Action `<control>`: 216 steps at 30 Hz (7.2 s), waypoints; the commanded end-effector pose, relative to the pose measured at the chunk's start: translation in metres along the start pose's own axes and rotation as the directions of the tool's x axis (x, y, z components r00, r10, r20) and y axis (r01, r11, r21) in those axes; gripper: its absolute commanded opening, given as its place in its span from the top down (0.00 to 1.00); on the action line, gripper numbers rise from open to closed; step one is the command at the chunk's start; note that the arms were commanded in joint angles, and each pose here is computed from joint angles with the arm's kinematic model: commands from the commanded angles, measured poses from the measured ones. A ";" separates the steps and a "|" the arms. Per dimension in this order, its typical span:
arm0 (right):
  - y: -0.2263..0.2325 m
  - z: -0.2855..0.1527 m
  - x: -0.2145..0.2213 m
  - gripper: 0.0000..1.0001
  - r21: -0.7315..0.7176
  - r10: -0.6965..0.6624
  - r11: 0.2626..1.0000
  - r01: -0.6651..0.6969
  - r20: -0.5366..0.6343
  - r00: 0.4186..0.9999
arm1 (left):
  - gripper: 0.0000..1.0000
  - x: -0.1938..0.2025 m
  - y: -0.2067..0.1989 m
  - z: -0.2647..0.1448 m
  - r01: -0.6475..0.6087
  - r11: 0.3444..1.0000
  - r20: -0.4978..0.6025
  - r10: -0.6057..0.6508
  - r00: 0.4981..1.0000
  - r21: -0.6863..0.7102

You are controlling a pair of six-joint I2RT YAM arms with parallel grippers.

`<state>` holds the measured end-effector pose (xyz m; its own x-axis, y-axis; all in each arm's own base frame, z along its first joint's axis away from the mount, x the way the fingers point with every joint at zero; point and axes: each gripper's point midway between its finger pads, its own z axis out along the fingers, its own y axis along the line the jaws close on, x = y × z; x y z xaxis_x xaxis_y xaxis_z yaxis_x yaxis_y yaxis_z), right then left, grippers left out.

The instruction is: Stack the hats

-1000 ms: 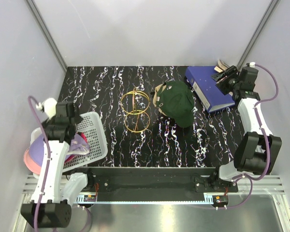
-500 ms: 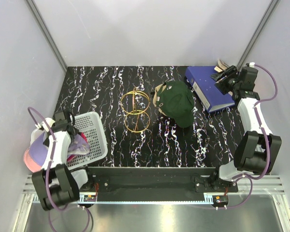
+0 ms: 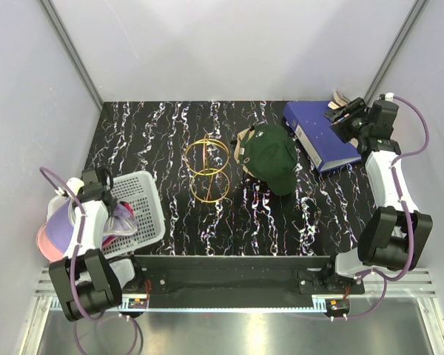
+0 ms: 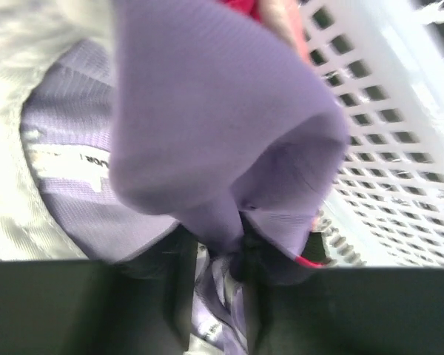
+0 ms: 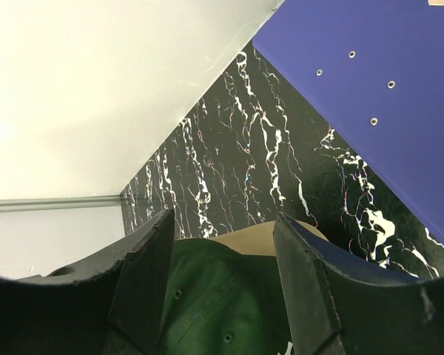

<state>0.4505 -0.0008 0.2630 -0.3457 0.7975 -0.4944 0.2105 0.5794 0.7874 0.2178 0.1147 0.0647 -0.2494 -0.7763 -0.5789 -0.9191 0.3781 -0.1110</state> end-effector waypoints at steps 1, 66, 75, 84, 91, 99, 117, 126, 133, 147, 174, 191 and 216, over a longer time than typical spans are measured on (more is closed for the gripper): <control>0.033 -0.017 -0.026 0.36 -0.062 -0.044 0.997 0.049 0.081 0.996 | 1.00 -0.045 -0.042 -0.040 0.028 0.979 0.084 -0.046 0.995 0.201; 0.260 -0.190 0.132 0.18 -0.937 -0.454 0.178 -0.299 -0.348 0.820 | 1.00 0.001 -0.200 -0.681 0.163 -0.959 0.545 0.267 0.795 0.232; 0.263 -0.195 0.141 0.17 -0.910 -0.433 0.177 -0.375 -0.414 0.801 | 1.00 -0.001 -0.201 -0.681 0.133 -0.967 0.549 0.235 0.802 0.219; 0.272 -0.220 0.136 0.38 -0.895 -0.397 0.151 -0.421 -0.444 0.803 | 1.00 -0.015 -0.210 -0.663 0.070 -0.963 0.545 0.206 0.812 0.260; 0.282 -0.235 0.125 0.54 -0.900 -0.373 0.104 -0.423 -0.430 0.822 | 1.00 -0.015 -0.224 -0.637 0.063 -0.944 0.533 0.238 0.812 0.325; 0.287 -0.244 0.122 0.62 -0.906 -0.391 0.085 -0.414 -0.413 0.823 | 1.00 -0.018 -0.240 -0.627 0.050 -0.931 0.505 0.241 0.829 0.361; 0.281 -0.210 0.126 1.00 -0.874 -0.301 0.183 -0.451 -0.486 0.820 | 1.00 -0.012 -0.295 -0.460 0.018 -0.649 0.356 0.440 0.824 0.760; 0.248 -0.140 0.145 1.00 -0.739 -0.100 0.522 -0.426 -0.549 0.830 | 1.00 0.016 -0.289 -0.345 -0.043 -0.346 0.253 0.591 0.766 0.937; 0.217 -0.106 0.168 1.00 -0.585 0.049 0.683 -0.437 -0.560 0.827 | 1.00 0.015 -0.281 -0.300 -0.027 -0.230 0.171 0.635 0.753 0.973; 0.183 -0.069 0.189 1.00 -0.408 0.203 0.809 -0.423 -0.482 0.852 | 0.17 -0.007 -0.299 -0.239 -0.125 -0.008 0.104 0.606 0.789 0.992; 0.141 -0.097 0.237 1.00 -0.166 0.162 0.955 -0.244 -0.396 0.904 | 0.10 0.074 -0.311 -0.280 -0.220 -0.032 0.187 0.657 0.731 0.975; 0.159 -0.127 0.193 0.44 -0.248 -0.042 0.969 -0.021 -0.245 0.969 | 0.11 0.100 -0.328 -0.269 -0.257 -0.014 0.194 0.696 0.691 0.966; 0.190 -0.111 0.265 0.43 -0.535 -0.579 0.765 0.358 -0.327 0.747 | 0.03 0.053 -0.348 -0.307 -0.405 -0.030 0.352 0.558 0.752 0.914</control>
<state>0.3013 0.2849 0.3072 -0.7081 0.2832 -0.6468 -0.3412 0.6648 0.6645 0.4206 -0.2246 0.2742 -0.7195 -0.1788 -0.6710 0.3669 0.7226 -0.5859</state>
